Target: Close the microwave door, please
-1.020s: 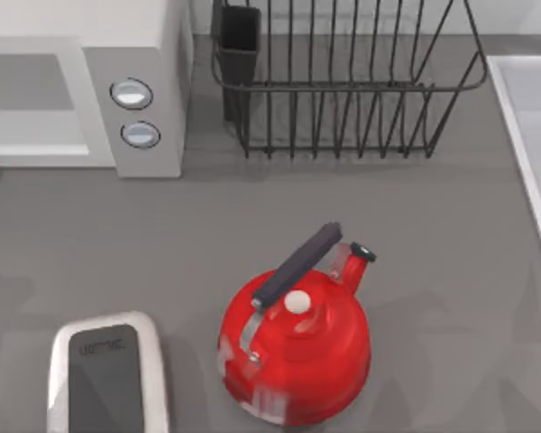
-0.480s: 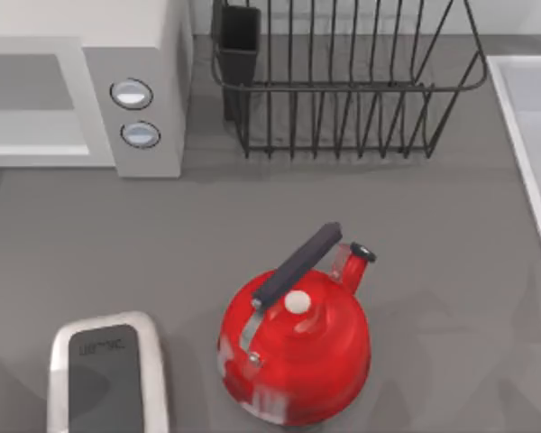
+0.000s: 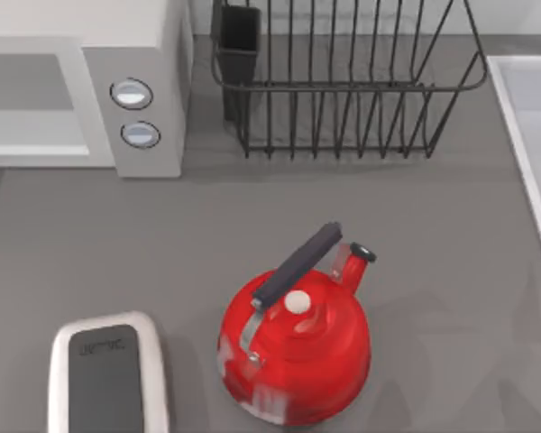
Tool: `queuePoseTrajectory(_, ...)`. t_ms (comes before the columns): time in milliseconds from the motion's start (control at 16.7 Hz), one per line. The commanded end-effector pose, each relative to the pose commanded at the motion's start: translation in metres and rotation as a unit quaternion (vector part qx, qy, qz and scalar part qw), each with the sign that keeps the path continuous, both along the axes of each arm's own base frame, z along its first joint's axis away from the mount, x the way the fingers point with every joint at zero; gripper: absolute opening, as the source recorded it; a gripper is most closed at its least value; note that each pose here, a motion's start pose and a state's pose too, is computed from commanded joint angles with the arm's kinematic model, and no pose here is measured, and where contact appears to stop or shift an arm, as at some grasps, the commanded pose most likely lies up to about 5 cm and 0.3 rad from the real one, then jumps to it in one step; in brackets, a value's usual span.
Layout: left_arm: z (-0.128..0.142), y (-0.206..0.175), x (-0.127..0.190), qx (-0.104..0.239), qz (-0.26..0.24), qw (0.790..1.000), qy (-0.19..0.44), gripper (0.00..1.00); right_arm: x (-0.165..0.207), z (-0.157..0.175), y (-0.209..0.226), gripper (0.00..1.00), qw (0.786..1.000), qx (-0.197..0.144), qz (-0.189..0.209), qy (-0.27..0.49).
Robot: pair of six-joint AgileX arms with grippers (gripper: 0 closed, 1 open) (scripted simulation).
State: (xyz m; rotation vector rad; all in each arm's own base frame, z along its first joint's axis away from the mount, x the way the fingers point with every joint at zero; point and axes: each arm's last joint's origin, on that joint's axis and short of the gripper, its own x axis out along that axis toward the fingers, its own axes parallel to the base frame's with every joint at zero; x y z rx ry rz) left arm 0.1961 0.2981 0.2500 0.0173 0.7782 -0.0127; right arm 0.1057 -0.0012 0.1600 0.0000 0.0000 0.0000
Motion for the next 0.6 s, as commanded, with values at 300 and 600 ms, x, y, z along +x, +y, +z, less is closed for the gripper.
queuePoseTrajectory(300,-0.006,0.012,-0.001,-0.005,-0.001,1.000,0.004,0.00,0.000,0.000,0.000,1.00,1.000,0.000,0.000,0.000)
queuePoseTrajectory(600,-0.018,0.012,0.001,-0.007,-0.002,1.000,0.006,0.00,0.000,0.000,0.000,1.00,1.000,0.000,0.000,0.000)
